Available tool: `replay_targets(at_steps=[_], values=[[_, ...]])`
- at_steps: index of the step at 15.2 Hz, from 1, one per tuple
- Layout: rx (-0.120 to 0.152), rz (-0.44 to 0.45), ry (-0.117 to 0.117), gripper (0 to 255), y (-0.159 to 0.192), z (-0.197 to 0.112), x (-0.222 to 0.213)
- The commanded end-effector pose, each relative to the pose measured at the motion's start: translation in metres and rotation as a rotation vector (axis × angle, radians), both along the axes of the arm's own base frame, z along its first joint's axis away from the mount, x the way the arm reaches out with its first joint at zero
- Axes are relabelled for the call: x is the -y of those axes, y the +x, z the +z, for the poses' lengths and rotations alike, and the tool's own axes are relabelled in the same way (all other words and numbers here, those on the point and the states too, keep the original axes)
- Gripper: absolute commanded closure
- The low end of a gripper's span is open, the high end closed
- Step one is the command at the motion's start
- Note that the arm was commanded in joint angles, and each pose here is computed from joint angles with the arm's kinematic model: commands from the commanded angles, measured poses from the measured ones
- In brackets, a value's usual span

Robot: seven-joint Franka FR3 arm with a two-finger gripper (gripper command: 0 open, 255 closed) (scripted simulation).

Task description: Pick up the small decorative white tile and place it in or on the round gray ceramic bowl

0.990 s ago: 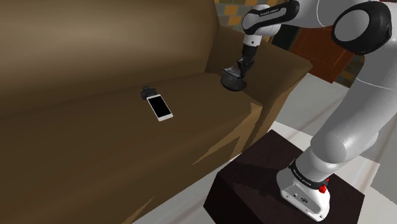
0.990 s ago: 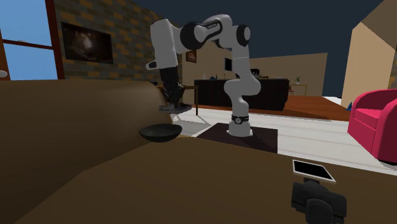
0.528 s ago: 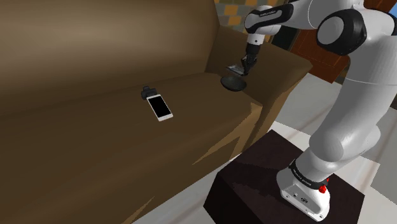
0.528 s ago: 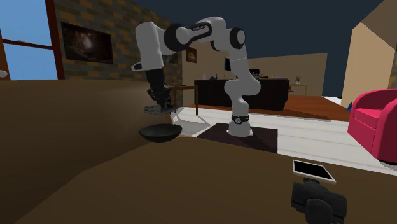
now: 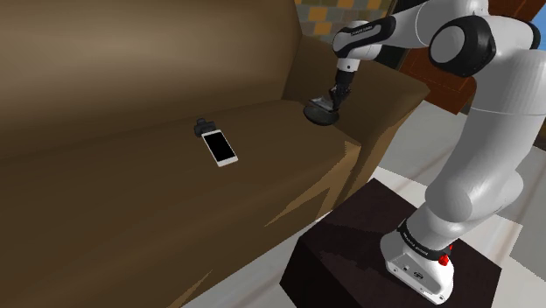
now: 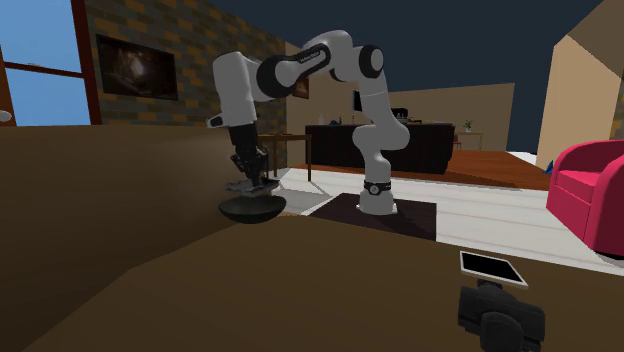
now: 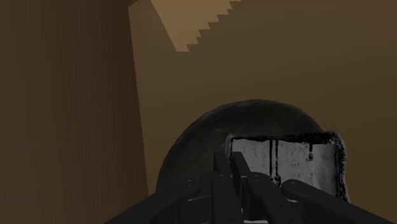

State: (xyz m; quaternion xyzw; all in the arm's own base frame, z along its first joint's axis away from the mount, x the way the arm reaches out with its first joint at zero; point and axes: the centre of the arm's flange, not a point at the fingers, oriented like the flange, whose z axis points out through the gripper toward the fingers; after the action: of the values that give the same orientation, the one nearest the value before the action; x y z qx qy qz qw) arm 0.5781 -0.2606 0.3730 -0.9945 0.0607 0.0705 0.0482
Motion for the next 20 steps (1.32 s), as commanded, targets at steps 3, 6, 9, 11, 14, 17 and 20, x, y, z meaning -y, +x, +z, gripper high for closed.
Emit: replay_targets(at_steps=[3,6,9,11,14,17,20], values=[[0.001,0.0,0.0,255,-0.001,-0.021,-0.001],[0.001,0.0,0.0,255,-0.001,-0.028,-0.001],[0.001,0.0,0.0,255,-0.001,-0.028,-0.001],[0.001,0.0,0.0,255,-0.001,-0.028,-0.001],[0.001,0.0,0.0,0,-0.001,-0.028,-0.001],[0.001,0.0,0.0,0,-0.001,-0.028,-0.001],[0.001,0.0,0.0,0,0.003,-0.002,0.002]])
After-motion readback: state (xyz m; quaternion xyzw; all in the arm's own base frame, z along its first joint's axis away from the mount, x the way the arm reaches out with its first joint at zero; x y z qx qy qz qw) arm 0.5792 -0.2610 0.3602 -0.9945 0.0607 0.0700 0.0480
